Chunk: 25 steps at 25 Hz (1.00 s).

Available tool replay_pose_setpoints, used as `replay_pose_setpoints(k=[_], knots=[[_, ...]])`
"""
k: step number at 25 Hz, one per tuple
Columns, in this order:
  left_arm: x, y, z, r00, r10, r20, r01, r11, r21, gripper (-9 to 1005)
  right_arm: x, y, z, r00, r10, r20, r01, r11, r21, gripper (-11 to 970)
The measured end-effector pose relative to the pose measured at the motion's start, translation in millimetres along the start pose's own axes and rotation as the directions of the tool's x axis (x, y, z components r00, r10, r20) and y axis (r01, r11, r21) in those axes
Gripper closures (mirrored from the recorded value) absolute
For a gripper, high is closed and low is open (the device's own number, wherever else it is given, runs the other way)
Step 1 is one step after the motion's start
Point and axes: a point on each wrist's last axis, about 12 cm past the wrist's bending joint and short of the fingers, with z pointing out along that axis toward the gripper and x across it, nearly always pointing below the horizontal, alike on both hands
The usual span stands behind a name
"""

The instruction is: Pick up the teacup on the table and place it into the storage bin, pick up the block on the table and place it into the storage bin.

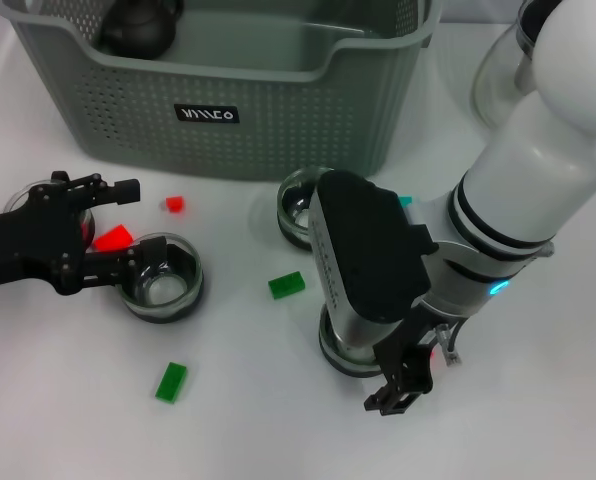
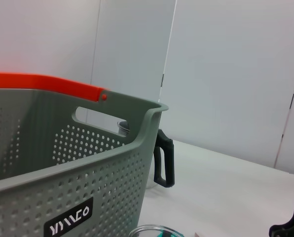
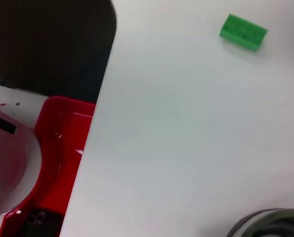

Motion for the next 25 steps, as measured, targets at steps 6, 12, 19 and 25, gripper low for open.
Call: replay_pose_setpoints(k=[6,12,19,25], knots=[[0.2,-0.1,0.2,1.000,-0.001,0.000,0.001,1.000,0.000,168,0.4,-1.1,-1.6,0.999,0.035,-0.010,-0.035,0.999,-0.003,323],[1.4,-1.2,1.5,1.000,-0.010,0.005,0.010,1.000,0.005,168,3.1,-0.8,-1.1,0.999,0.045,-0.027,-0.045,0.999,0.002,424],[1.7,-1.5,1.4,1.000,-0.011,0.007,0.011,1.000,0.006,169,4.9,-2.9,-4.6,0.998,0.059,-0.019,-0.058,0.998,0.011,718],[2.0,-1.7,1.3,1.000,-0.012,0.005,0.012,1.000,0.006,169,3.9,-4.6,-20.6,0.997,0.066,0.030,-0.067,0.998,0.014,883]])
